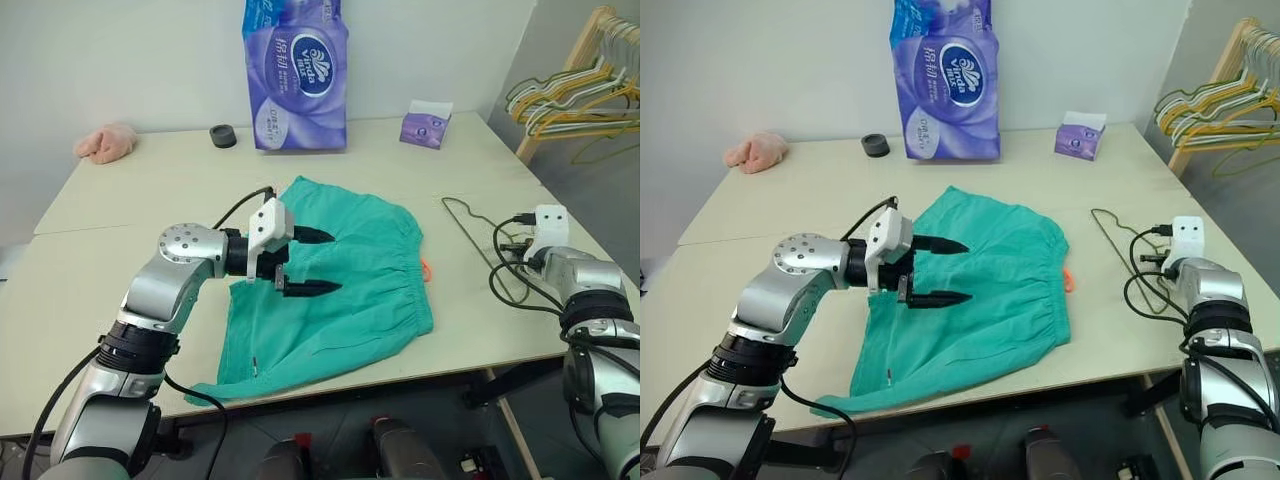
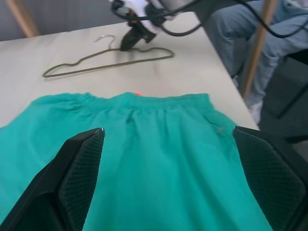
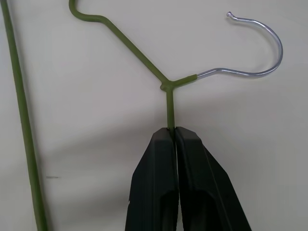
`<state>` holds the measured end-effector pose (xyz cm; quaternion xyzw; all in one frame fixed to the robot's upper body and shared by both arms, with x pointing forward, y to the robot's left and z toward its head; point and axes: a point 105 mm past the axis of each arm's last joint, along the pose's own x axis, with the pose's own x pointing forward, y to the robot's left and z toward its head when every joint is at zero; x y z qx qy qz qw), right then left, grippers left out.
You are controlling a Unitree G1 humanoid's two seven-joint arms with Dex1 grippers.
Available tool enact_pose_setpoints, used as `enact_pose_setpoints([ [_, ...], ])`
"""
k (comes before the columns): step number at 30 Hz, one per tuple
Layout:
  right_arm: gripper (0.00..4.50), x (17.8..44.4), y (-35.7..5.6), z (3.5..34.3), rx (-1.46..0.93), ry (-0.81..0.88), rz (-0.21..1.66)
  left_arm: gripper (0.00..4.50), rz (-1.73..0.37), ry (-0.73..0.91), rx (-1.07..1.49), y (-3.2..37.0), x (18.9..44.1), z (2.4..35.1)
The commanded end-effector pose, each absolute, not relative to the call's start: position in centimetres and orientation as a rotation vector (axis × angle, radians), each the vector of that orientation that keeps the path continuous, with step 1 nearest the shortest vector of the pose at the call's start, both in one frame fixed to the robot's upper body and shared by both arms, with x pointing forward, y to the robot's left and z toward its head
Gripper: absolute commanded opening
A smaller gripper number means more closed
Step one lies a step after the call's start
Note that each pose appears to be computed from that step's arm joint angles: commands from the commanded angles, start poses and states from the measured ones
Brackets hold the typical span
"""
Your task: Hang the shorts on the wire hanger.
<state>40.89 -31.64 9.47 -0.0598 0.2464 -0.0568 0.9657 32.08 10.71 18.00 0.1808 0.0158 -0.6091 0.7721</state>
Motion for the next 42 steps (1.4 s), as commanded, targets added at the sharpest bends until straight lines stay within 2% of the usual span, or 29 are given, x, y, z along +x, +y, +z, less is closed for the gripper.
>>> enact_pose_setpoints([
  [1, 0.01, 42.2, -28.5, 17.0, -0.388, 0.204, 0.030, 4.50, -1.126, -0.045, 0.399, 13.2, 35.0, 20.7],
  [5, 0.01, 41.5, -25.9, 20.2, -0.558, 0.043, 0.113, 4.50, -0.996, -0.051, 0.332, 15.7, 37.0, 22.0],
  [9, 0.01, 40.3, -22.4, 22.0, -0.734, -0.094, 0.246, 4.50, -0.929, -0.033, 0.224, 17.5, 38.1, 23.1],
  [14, 0.01, 38.1, -16.9, 23.0, -0.951, -0.249, 0.473, 4.50, -0.988, 0.047, 0.063, 18.1, 37.7, 23.2],
  [17, 0.01, 36.5, -13.7, 23.1, -1.055, -0.338, 0.615, 4.50, -1.076, 0.121, 0.092, 17.6, 36.6, 22.1],
  [24, 0.01, 34.0, -9.5, 24.4, -1.150, -0.514, 0.771, 4.50, -1.101, 0.190, 0.196, 17.7, 36.4, 20.5],
  [30, 0.01, 33.2, -8.1, 25.6, -1.177, -0.599, 0.816, 4.50, -1.198, 0.280, 0.246, 17.3, 34.7, 18.6],
  [37, 0.01, 32.3, -6.8, 26.1, -1.159, -0.650, 0.862, 4.50, -1.196, 0.296, 0.293, 16.9, 34.9, 17.6],
  [40, 0.00, 32.0, -6.4, 26.1, -1.146, -0.653, 0.878, 3.88, -1.210, 0.285, 0.282, 16.6, 34.7, 17.6],
  [42, 0.00, 31.8, -6.3, 26.0, -1.138, -0.652, 0.886, 3.27, -1.218, 0.275, 0.281, 16.4, 34.7, 17.5],
])
